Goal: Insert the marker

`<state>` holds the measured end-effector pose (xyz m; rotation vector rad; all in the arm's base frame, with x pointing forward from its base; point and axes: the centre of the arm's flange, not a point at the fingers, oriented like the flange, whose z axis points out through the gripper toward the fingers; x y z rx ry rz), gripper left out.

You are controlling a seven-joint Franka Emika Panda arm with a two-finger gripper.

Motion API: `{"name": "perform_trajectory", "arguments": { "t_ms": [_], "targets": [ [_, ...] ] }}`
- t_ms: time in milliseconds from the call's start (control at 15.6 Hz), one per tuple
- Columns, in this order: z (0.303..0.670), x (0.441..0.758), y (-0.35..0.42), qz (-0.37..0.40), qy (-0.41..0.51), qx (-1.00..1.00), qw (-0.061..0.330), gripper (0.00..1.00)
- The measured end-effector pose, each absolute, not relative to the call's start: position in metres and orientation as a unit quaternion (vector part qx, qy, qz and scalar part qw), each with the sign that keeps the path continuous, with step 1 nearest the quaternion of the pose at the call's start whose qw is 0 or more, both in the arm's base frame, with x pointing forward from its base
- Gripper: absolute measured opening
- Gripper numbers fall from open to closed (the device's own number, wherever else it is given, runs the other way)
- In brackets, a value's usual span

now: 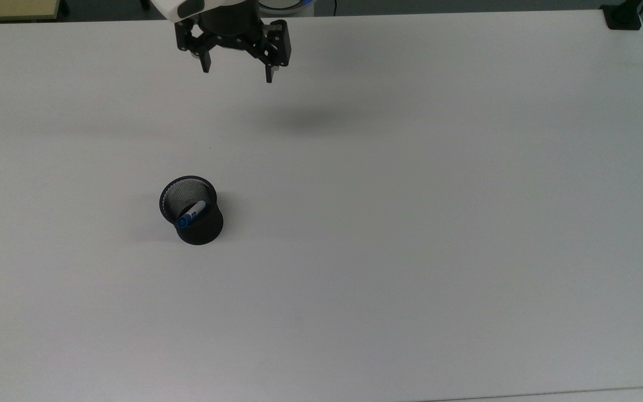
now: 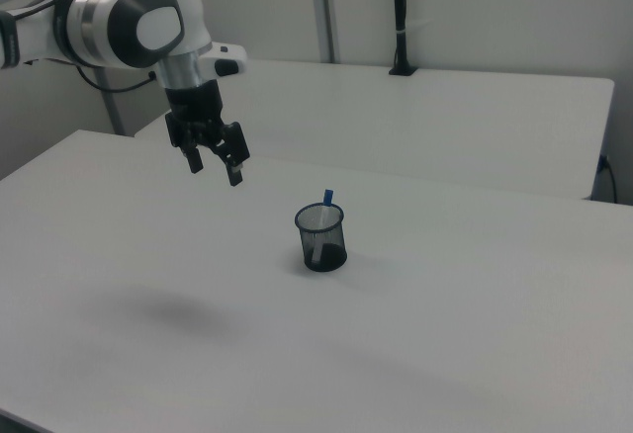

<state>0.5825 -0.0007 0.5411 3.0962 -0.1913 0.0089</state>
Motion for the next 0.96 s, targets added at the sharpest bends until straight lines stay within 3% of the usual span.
{"name": "perform_trajectory", "arguments": {
  "t_ms": [965],
  "targets": [
    [0.553,0.584,-0.016,0.015,-0.068,0.997,0.02,1.0]
  ]
}}
